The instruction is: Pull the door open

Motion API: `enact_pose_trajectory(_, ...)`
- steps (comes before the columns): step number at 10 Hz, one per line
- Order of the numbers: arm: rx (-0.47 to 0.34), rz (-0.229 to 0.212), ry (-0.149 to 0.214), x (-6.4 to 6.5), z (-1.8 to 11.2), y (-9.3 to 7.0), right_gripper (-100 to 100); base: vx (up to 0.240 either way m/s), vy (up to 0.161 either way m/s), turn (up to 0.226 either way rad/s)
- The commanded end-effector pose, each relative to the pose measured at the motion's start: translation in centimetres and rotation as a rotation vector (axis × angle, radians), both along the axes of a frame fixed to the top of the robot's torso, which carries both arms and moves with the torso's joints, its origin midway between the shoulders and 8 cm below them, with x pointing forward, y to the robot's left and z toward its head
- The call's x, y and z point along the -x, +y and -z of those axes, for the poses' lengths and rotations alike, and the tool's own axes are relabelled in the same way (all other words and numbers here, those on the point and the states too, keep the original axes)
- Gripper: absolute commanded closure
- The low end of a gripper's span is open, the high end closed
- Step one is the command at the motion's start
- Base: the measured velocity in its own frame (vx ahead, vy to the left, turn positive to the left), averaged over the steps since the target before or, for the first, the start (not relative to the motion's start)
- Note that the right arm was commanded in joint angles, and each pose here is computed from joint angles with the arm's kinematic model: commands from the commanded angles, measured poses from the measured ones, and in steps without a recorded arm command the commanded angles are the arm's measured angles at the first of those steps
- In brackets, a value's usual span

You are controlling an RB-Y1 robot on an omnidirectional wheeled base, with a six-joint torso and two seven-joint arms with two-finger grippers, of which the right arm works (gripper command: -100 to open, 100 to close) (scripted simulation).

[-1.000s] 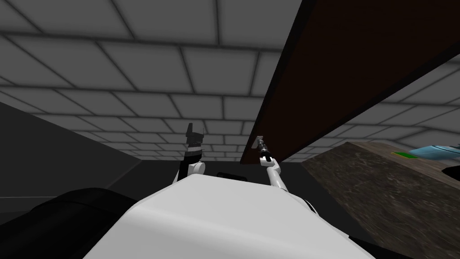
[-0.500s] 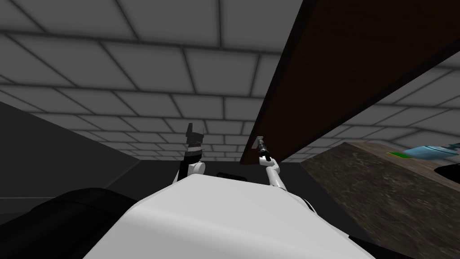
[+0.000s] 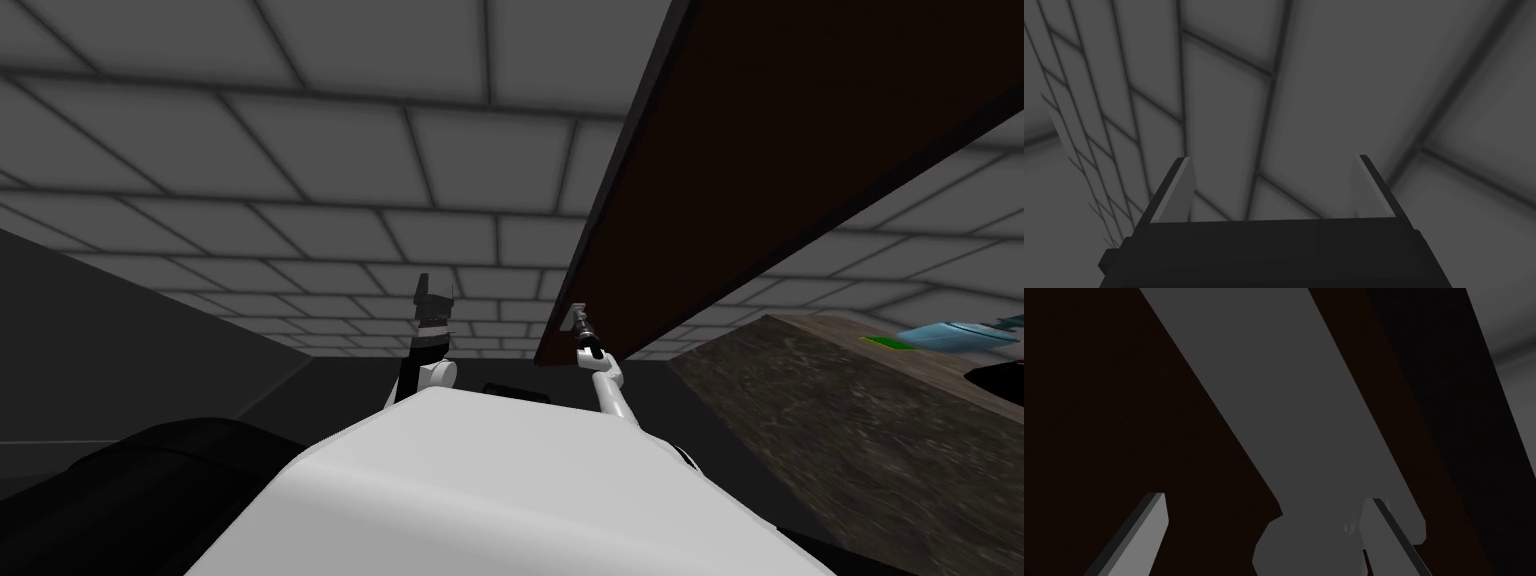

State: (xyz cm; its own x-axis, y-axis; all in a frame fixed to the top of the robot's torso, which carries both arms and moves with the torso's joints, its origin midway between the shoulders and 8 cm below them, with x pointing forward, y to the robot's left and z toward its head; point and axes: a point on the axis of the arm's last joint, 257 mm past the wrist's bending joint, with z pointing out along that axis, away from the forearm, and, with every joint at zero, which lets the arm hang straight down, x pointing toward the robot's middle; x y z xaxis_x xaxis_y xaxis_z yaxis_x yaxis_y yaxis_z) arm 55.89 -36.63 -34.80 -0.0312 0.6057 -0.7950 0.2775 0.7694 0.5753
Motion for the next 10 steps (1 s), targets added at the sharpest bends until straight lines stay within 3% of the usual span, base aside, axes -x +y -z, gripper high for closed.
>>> enact_pose_trajectory(1,0.015,0.044,-0.005,0.5,-0.4,-3.6,100,-0.002,-0.010,0.006)
enact_pose_trajectory(2,-0.040,0.004,-0.010,-0.3,0.2,0.1,100,-0.024,0.009,0.124)
enact_pose_trajectory(10,-0.266,0.026,-0.078,-0.9,-0.5,0.9,100,-0.056,-0.051,0.078)
